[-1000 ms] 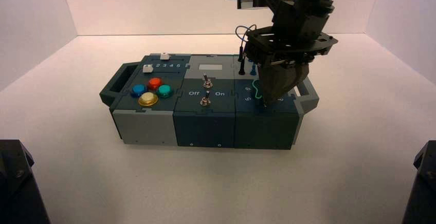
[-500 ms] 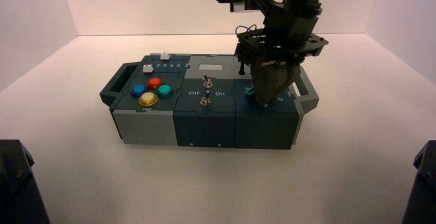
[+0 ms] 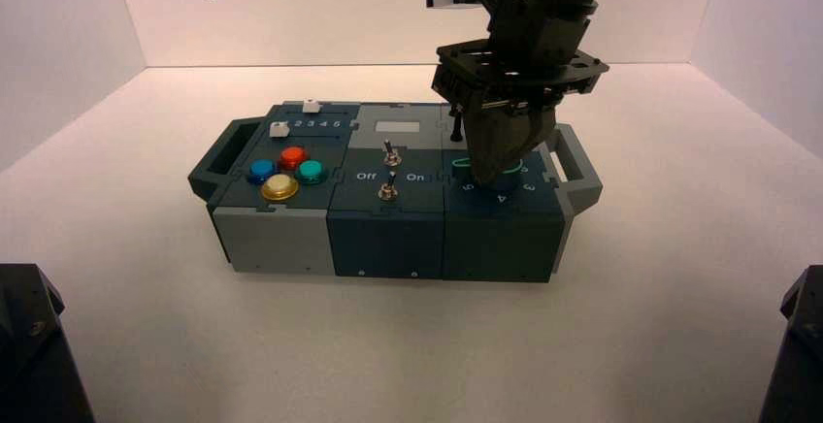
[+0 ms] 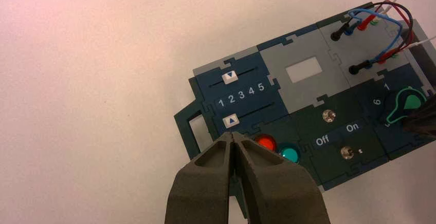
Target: Turn the knob to position 6.
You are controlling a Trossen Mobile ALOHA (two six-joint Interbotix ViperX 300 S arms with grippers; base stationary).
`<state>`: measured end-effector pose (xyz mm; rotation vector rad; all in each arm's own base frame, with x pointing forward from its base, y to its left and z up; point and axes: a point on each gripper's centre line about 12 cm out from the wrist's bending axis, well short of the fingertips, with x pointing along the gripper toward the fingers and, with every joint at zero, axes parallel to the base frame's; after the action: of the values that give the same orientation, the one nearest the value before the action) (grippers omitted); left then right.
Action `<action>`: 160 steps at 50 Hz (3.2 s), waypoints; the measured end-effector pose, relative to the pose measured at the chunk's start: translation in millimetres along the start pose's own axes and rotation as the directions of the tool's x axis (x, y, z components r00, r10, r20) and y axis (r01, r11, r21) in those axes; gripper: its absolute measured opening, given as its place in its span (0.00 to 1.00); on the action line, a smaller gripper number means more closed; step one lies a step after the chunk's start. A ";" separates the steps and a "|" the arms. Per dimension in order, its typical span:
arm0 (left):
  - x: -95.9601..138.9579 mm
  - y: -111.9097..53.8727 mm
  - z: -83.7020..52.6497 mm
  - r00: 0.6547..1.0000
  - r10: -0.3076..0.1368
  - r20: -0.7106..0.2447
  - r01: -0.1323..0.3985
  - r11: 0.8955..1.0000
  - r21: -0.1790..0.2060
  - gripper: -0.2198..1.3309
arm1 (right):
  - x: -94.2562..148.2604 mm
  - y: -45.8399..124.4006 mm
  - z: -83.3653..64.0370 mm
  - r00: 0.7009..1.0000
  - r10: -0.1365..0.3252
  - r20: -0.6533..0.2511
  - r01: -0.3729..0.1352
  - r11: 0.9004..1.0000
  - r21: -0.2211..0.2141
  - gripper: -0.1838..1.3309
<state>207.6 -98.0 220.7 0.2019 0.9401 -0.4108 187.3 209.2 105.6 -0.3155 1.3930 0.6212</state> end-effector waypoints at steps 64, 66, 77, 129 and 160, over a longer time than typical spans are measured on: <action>-0.3 0.1 0.2 1.000 0.001 -0.002 -0.001 1.000 0.001 0.04 | 3.8 1.8 22.4 1.000 -0.007 0.014 0.008 1.000 -0.017 0.03; -0.3 0.5 0.2 1.000 0.002 -0.002 -0.002 1.000 0.000 0.04 | 3.2 2.0 23.7 1.000 -0.008 0.019 0.008 1.000 -0.017 0.03; 0.1 0.1 0.1 1.000 0.001 -0.003 -0.001 1.000 0.003 0.04 | 3.3 3.0 29.8 1.000 -0.008 0.026 0.008 1.000 -0.020 0.03; 0.4 0.2 -1.2 1.000 0.002 -0.011 -0.002 1.000 0.015 0.04 | 5.2 -3.9 34.6 0.999 -0.022 0.025 0.023 1.000 -0.014 0.03; 0.1 1.0 -2.4 1.000 0.006 -0.025 -0.006 1.000 0.020 0.04 | -24.4 3.3 21.2 0.999 0.004 0.036 -0.003 1.000 -0.020 0.03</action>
<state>206.3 -96.3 219.3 0.2283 0.9597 -0.4129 201.3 218.2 133.4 -0.3163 1.3534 0.6417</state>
